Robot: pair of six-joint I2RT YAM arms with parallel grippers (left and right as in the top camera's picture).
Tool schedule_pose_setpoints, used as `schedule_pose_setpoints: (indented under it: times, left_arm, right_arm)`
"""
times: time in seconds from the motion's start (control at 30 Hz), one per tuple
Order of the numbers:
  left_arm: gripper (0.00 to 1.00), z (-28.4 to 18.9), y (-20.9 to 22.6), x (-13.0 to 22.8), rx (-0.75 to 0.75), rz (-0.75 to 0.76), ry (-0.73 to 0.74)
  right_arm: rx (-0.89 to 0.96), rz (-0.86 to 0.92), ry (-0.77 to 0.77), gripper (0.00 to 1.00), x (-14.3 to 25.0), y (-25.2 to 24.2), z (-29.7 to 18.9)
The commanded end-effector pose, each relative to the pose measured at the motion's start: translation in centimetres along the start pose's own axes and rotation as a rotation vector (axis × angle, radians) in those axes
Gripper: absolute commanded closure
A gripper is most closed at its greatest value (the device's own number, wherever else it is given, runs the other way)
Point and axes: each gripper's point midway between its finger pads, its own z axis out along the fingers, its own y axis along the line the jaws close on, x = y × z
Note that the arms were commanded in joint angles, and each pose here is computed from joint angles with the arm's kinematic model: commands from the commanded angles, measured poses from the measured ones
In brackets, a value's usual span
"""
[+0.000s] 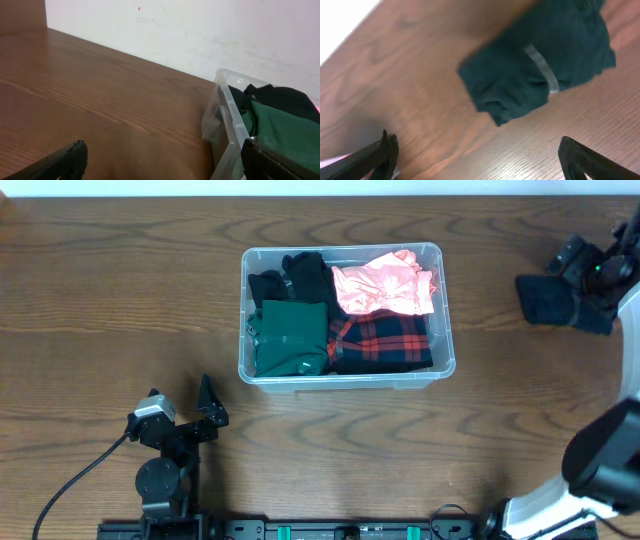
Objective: Pack container
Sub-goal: 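Release the green garment and retract the right gripper to the black item, then grasp the black folded item on the right with the right gripper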
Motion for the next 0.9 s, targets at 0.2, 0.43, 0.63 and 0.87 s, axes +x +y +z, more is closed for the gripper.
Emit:
schedule_pose_setpoints:
  times: [0.2, 0.43, 0.63, 0.87]
  left_arm:
    - [0.02, 0.1, 0.6, 1.7, -0.022, 0.006, 0.048]
    - [0.02, 0.1, 0.6, 1.7, -0.022, 0.006, 0.048]
    - [0.02, 0.1, 0.6, 1.7, -0.022, 0.006, 0.048]
    - [0.02, 0.1, 0.6, 1.7, -0.022, 0.006, 0.048]
  right_arm:
    - [0.048, 0.149, 0.122, 0.02, 1.6, -3.7, 6.3]
    - [0.065, 0.192, 0.143, 0.05, 2.2, -4.4, 8.7]
    - [0.072, 0.21, 0.149, 0.07, 2.5, -4.5, 10.0]
    - [0.095, 0.226, 0.178, 0.1, 3.5, -5.1, 12.1]
